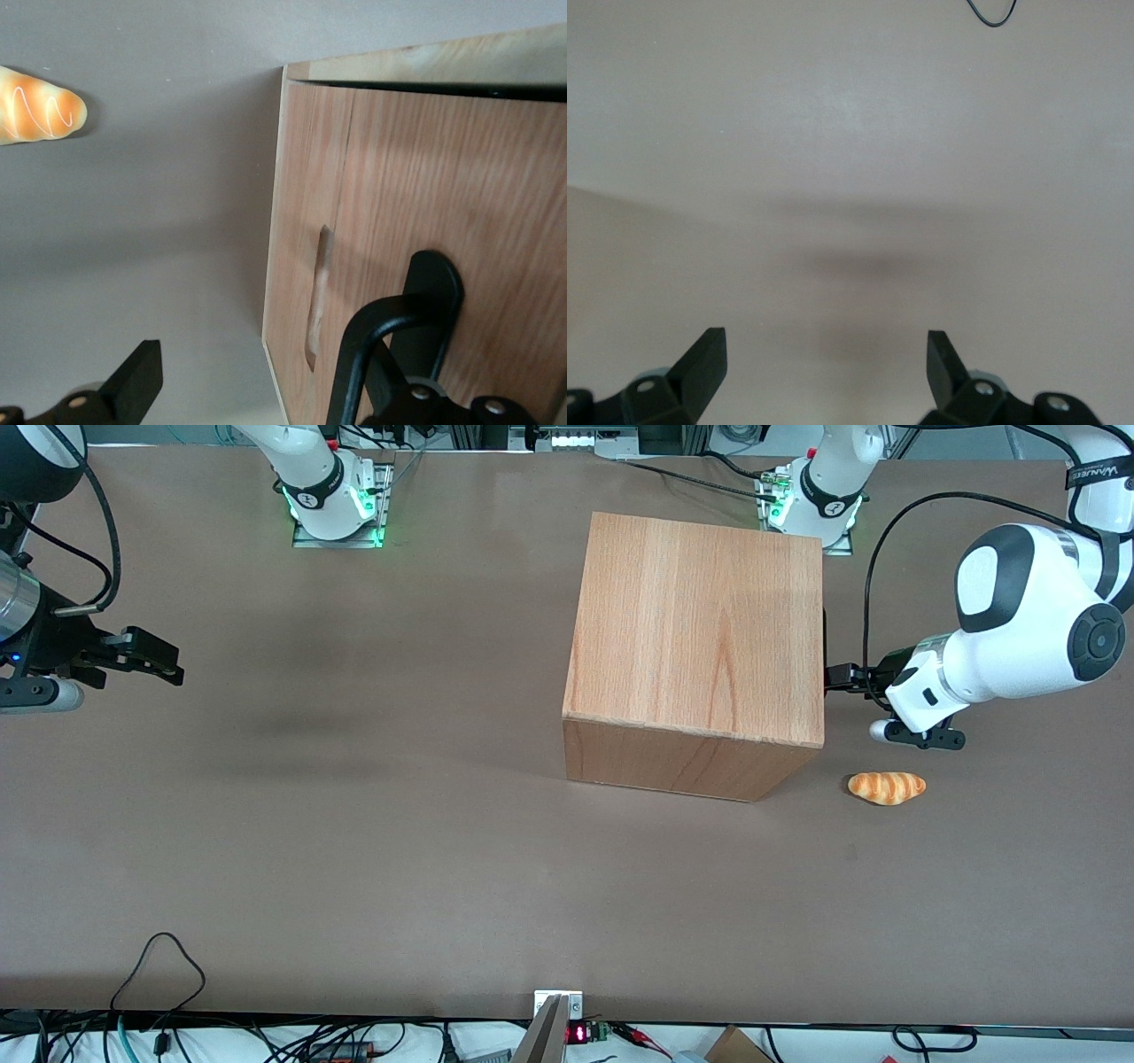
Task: Open top drawer with left arm
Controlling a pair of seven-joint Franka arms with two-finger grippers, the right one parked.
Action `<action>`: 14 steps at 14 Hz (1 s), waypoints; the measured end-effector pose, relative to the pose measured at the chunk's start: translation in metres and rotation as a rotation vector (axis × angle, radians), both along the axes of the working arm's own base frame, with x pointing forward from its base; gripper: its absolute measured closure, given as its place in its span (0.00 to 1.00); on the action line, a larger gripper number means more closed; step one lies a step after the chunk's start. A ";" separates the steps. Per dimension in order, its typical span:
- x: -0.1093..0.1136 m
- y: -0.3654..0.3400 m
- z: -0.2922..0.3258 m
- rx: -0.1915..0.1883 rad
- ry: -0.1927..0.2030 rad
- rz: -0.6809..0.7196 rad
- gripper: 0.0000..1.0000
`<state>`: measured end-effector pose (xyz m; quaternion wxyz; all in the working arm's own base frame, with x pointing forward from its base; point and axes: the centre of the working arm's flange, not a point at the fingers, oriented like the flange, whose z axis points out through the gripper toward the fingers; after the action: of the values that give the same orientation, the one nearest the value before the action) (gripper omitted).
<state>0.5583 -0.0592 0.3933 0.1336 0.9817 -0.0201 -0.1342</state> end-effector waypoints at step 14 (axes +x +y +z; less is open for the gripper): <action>0.002 0.030 -0.004 0.065 -0.004 0.003 0.00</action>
<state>0.5608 -0.0296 0.3891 0.1017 0.9858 -0.0143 -0.1326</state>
